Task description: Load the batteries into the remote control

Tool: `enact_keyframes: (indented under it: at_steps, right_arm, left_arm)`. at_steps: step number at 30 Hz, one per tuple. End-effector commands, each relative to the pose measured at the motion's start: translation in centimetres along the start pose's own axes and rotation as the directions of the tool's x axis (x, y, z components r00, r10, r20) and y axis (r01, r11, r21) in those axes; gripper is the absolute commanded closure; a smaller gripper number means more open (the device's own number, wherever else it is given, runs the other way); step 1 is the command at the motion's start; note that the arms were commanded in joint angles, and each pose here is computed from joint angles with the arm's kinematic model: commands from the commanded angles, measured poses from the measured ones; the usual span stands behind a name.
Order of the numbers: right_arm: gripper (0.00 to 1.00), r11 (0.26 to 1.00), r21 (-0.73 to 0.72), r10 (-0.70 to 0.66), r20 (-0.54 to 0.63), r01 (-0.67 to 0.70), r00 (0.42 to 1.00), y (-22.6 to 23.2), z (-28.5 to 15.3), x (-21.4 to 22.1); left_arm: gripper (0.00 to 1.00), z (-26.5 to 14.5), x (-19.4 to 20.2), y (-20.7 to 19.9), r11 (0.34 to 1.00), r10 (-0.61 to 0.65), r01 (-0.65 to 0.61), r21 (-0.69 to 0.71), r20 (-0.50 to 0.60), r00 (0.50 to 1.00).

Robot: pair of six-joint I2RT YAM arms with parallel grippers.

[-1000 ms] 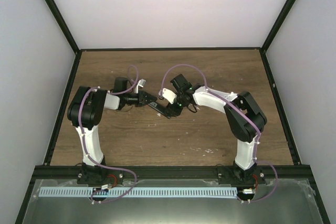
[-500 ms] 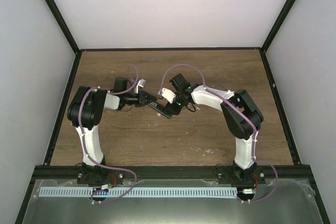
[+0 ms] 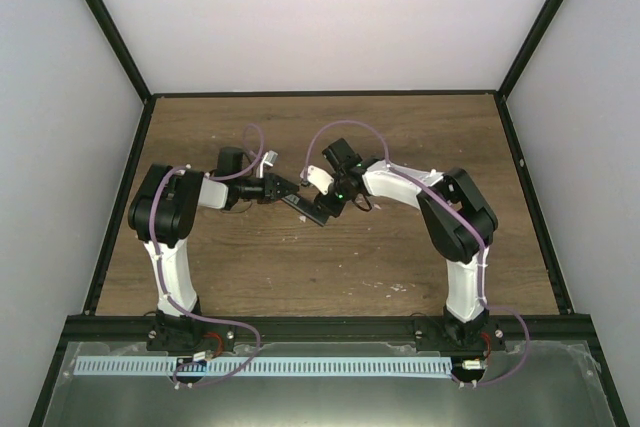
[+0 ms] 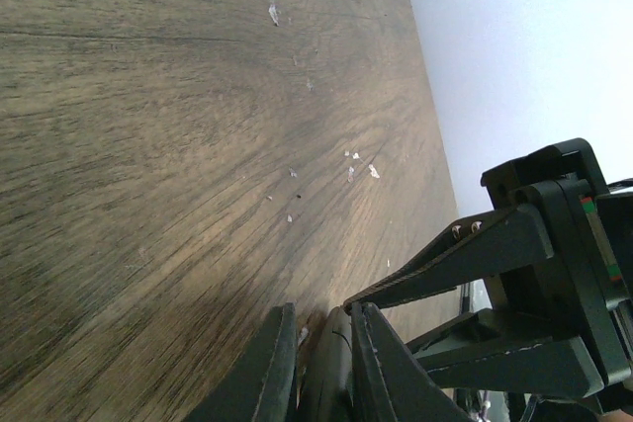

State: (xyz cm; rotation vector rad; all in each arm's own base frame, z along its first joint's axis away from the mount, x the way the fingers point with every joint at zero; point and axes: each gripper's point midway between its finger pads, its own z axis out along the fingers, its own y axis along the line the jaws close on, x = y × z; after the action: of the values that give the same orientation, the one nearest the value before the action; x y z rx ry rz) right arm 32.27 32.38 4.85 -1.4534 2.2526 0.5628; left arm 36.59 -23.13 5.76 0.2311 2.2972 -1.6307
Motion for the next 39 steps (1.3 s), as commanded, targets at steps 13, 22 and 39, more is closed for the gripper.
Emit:
enact_keyframes:
  at_steps: [13, 22, 39]
  right_arm:
    - [0.81, 1.000, -0.018, 0.014, -0.010, -0.014, 1.000, -0.7, 1.2, -0.5]
    - [0.82, 0.998, -0.041, 0.050, -0.022, -0.051, 0.998, -0.4, 2.3, 0.4]
    - [0.87, 0.991, -0.099, 0.099, 0.063, -0.092, 0.993, -1.3, 3.1, -0.6]
  left_arm:
    - [1.00, 0.5, 0.9, 1.2, 0.999, 0.027, -0.027, -0.026, -0.013, 1.000]
    - [1.00, 0.7, 1.0, 0.8, 0.999, 0.038, -0.038, -0.017, -0.016, 0.999]
    - [1.00, 1.3, 1.7, -0.4, 0.998, 0.059, -0.058, 0.032, -0.043, 0.997]
